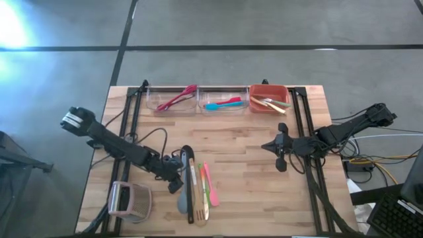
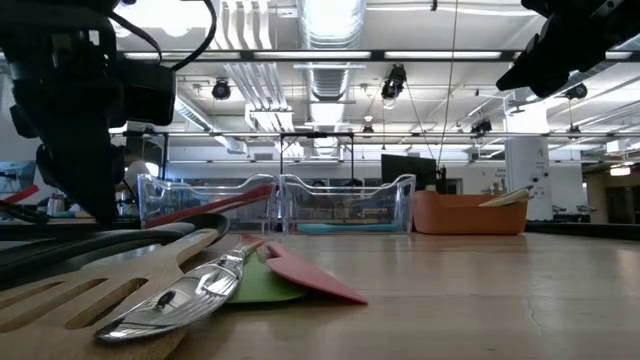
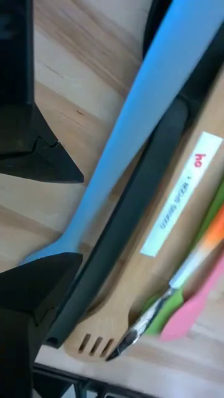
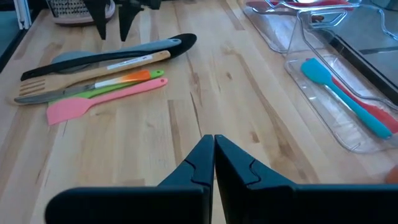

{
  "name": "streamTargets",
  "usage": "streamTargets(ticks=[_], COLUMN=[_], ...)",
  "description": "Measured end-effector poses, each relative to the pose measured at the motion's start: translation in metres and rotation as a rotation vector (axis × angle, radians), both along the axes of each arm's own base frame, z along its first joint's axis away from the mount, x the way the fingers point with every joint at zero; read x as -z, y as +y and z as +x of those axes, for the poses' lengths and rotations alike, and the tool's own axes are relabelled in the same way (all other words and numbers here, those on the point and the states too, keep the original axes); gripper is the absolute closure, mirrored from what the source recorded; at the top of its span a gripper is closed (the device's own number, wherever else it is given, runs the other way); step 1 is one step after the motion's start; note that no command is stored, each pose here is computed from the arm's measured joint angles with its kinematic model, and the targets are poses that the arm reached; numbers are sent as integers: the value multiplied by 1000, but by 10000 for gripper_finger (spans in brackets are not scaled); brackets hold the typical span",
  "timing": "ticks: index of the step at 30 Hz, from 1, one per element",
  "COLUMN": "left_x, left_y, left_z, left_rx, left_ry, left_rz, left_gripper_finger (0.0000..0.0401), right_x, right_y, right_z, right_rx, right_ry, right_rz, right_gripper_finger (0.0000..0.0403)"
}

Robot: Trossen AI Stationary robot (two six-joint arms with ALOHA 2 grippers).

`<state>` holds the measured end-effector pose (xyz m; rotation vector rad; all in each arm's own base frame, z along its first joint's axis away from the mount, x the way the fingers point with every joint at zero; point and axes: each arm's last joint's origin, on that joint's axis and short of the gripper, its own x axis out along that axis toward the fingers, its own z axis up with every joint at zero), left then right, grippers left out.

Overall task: Pick & Place Kitchen Items
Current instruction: Put the gray serving spoon into the left transparent bin

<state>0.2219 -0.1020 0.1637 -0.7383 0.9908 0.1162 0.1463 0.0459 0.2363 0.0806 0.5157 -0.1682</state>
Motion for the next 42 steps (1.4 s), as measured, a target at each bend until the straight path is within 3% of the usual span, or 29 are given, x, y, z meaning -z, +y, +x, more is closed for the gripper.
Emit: streamTargets(ticks=[8, 24, 37, 42], left_x=[13, 34, 43, 43], left_y=[-3, -15, -6, -5], left_z=[3, 19, 11, 12], left_rx=[-35, -49, -236, -253], left_ry=[59, 43, 124, 106], left_rz=[-6, -81, 33, 45], left_gripper_finger=[206, 206, 206, 206], right_x=[0, 0, 0, 0], right_y=[0, 0, 0, 0], right_z=[0, 0, 0, 0], right_rx=[0, 0, 1, 0], right_ry=[-2, -3, -3, -3], right_rz=[1, 2, 2, 1], right_gripper_finger=[394, 394, 394, 394])
